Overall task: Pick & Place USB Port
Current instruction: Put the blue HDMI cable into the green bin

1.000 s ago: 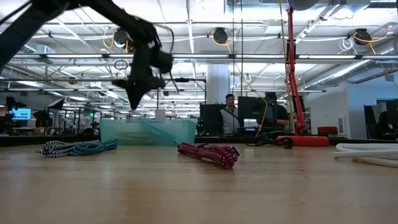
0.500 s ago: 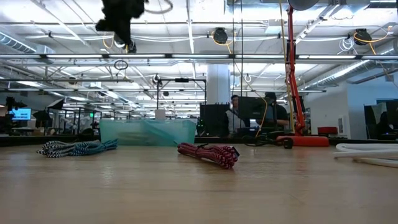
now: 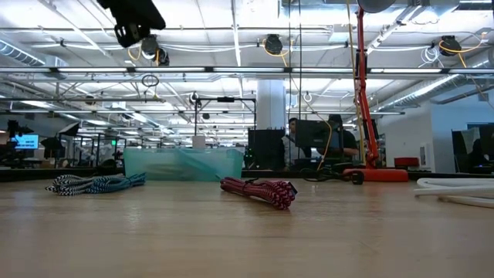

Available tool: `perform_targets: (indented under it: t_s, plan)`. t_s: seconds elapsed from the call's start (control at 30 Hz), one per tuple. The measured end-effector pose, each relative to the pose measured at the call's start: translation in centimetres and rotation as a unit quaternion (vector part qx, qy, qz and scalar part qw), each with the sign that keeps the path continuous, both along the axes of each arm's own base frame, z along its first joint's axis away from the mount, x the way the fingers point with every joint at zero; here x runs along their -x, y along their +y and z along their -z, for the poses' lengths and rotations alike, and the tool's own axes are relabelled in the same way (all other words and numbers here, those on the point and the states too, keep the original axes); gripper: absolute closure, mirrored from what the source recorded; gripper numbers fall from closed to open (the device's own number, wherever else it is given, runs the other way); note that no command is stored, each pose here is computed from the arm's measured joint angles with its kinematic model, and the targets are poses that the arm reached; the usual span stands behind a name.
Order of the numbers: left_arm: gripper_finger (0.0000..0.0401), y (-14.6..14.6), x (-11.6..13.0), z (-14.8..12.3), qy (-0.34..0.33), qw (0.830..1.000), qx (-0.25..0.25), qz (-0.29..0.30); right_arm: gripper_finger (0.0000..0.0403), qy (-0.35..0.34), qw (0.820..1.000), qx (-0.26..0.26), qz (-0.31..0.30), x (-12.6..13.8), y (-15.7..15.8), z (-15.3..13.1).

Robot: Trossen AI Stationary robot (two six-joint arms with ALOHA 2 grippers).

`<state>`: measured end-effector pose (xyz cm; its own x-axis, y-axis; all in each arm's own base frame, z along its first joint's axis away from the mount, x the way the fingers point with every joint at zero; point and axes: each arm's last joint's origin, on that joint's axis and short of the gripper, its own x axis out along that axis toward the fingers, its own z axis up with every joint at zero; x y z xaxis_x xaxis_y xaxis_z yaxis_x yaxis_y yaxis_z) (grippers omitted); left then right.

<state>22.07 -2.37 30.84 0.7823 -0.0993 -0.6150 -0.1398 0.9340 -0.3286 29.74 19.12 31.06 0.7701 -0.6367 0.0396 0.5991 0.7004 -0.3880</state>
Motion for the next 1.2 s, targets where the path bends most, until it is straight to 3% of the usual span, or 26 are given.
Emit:
perform_targets:
  t_s: [0.27,0.33,0.37,0.43,0.53,0.63,0.93,1.0,1.2]
  plan:
    - [0.04,-3.2,-0.7,4.6,-0.084,0.993,-0.003,0.081,0.0126,-0.012,0.996,-0.052,-0.066,2.8,2.6,0.2]
    - [0.0399,-3.6,-0.6,4.8,-0.103,0.99,-0.011,0.098,0.0126,0.001,0.99,-0.084,-0.117,3.7,3.2,0.9]
    - [0.0397,-3.8,-0.6,4.9,-0.105,0.989,-0.019,0.107,0.0126,0.017,0.981,-0.113,-0.158,4.1,3.4,1.3]
    - [0.0393,-4.1,-0.5,5.0,-0.107,0.986,-0.031,0.121,0.0126,0.065,0.947,-0.196,-0.247,4.7,3.7,2.2]
    - [0.0395,-4.4,-0.5,4.7,-0.123,0.983,-0.037,0.131,0.0126,0.138,0.891,-0.302,-0.309,5.3,4.0,3.8]
    - [0.0399,-4.4,-0.6,4.5,-0.138,0.98,-0.047,0.139,0.0126,0.162,0.861,-0.376,-0.303,6.1,4.0,6.0]
    - [0.0397,-4.3,-0.8,4.2,-0.156,0.976,-0.056,0.138,0.0126,0.196,0.822,-0.486,-0.224,9.0,2.7,12.4]
    - [0.0399,-4.3,-0.7,4.3,-0.151,0.977,-0.054,0.138,0.0126,0.21,0.813,-0.497,-0.219,9.5,2.6,13.1]
    - [0.0386,-4.3,-0.6,4.6,-0.129,0.981,-0.048,0.135,0.0126,0.245,0.813,-0.478,-0.225,10.4,2.3,14.3]
